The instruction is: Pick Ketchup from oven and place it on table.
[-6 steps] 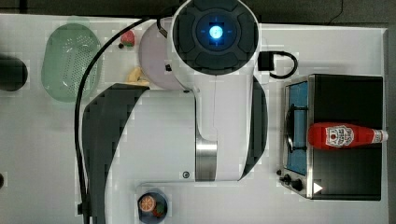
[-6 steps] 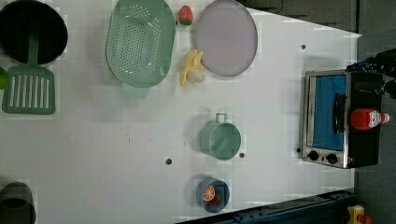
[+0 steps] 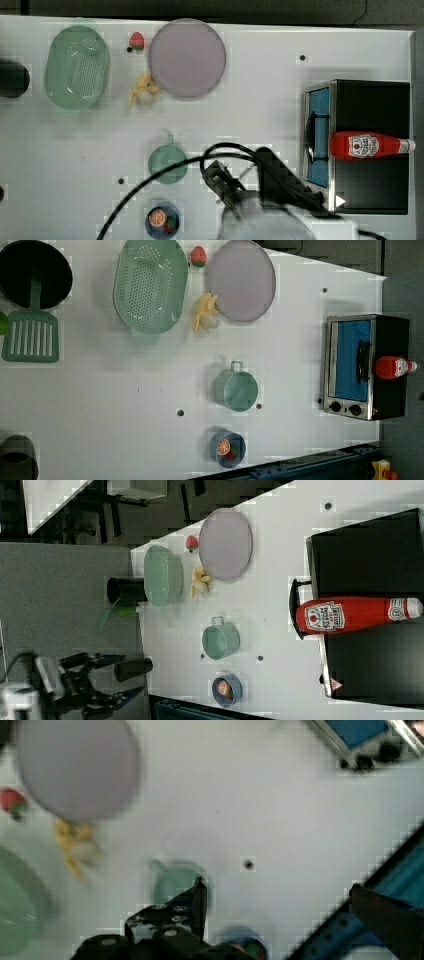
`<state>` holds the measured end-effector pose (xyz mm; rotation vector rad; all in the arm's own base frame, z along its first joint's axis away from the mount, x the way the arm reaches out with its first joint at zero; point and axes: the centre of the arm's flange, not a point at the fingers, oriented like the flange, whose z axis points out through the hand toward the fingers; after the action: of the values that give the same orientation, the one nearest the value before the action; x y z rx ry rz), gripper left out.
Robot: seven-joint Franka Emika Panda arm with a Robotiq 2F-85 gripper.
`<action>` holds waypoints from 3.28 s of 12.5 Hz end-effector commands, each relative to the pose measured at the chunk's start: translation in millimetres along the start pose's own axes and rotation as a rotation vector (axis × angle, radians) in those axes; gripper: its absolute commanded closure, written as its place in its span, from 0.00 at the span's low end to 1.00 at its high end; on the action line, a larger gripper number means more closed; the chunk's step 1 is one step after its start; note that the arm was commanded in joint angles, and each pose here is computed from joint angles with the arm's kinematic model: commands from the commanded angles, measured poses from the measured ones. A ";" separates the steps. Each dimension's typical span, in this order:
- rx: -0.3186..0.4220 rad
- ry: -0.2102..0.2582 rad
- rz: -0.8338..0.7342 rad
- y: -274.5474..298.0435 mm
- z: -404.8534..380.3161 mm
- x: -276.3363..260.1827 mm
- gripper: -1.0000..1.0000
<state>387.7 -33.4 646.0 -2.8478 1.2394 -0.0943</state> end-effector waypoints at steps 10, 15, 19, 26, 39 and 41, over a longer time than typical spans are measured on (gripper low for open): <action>0.027 0.057 0.441 118.6 125.7 197.1 0.00; -0.006 0.134 0.542 157.2 185.8 247.9 0.00; -0.059 0.156 0.592 178.2 228.1 272.2 0.00; -0.039 0.120 0.686 193.2 259.6 281.1 0.11; 0.058 -0.009 0.450 23.3 119.9 192.5 0.50; 0.027 -0.048 0.395 -24.0 134.3 146.6 0.50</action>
<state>511.4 -158.7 546.1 -2.5215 1.6714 -0.1545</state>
